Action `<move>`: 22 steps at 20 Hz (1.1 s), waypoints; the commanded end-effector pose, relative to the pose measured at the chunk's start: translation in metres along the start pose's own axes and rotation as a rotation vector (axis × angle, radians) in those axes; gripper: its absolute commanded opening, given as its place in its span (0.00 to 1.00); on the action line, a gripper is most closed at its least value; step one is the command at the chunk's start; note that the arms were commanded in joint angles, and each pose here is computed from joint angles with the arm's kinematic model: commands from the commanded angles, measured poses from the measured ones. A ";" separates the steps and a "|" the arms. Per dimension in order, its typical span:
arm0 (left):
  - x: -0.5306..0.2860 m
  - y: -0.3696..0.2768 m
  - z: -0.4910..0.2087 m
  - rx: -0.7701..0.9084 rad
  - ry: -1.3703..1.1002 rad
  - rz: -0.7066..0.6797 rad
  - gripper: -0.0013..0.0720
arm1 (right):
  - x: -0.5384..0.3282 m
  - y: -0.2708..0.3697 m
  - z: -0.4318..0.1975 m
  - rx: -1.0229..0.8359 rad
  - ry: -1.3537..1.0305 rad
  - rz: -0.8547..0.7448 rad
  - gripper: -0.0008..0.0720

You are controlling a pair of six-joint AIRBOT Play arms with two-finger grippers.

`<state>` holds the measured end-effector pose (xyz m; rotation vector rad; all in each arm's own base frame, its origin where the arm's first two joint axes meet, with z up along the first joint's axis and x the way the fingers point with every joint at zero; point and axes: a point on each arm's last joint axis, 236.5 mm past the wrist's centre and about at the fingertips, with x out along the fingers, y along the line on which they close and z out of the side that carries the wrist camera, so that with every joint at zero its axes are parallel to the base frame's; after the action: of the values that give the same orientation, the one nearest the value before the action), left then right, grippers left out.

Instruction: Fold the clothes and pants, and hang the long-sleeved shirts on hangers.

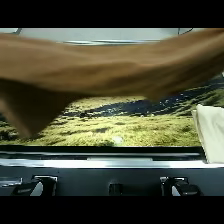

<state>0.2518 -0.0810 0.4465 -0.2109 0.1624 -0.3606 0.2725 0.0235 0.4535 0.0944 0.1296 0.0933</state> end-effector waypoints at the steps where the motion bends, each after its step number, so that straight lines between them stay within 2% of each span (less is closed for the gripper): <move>1: 0.017 0.016 -0.059 -0.106 0.185 0.012 0.06 | -0.011 -0.024 -0.034 -0.038 0.149 -0.103 0.06; 4: 0.074 0.068 -0.146 -0.268 0.348 0.069 0.06 | 0.027 -0.064 -0.139 -0.047 0.591 -0.241 0.06; 6: 0.119 0.110 -0.220 -0.392 0.449 0.128 0.06 | 0.082 -0.088 -0.200 -0.050 0.757 -0.309 0.06; 9: 0.179 0.150 -0.335 -0.481 0.652 0.191 0.06 | 0.190 -0.099 -0.292 0.092 0.803 -0.337 0.06; 12: 0.226 0.174 -0.412 -0.555 0.821 0.221 0.06 | 0.257 -0.081 -0.389 0.393 0.899 -0.342 0.06; 14: 0.246 0.178 -0.431 -0.603 0.884 0.203 0.06 | 0.270 -0.053 -0.427 0.569 0.974 -0.291 0.06; 16: 0.260 0.181 -0.432 -0.607 0.907 0.186 0.06 | 0.280 -0.043 -0.441 0.632 0.986 -0.269 0.07; 17: 0.263 0.179 -0.430 -0.605 0.915 0.176 0.07 | 0.284 -0.045 -0.443 0.630 0.973 -0.271 0.10; 18: 0.263 0.178 -0.425 -0.601 0.919 0.166 0.15 | 0.287 -0.050 -0.440 0.628 0.952 -0.276 0.23; 19: 0.259 0.178 -0.419 -0.599 0.933 0.156 0.44 | 0.288 -0.058 -0.434 0.634 0.942 -0.282 0.43; 20: 0.248 0.183 -0.411 -0.587 0.977 0.150 0.88 | 0.286 -0.071 -0.423 0.612 0.941 -0.277 0.61; 21: 0.227 0.196 -0.406 -0.548 1.054 0.168 0.98 | 0.278 -0.089 -0.412 0.566 0.960 -0.270 0.70; 22: 0.192 0.220 -0.403 -0.499 1.163 0.226 0.98 | 0.263 -0.112 -0.404 0.533 1.004 -0.274 0.74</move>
<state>0.4629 -0.0641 -0.0173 -0.5677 1.2211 -0.2062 0.4989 0.0082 0.0005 0.5995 1.1159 -0.1990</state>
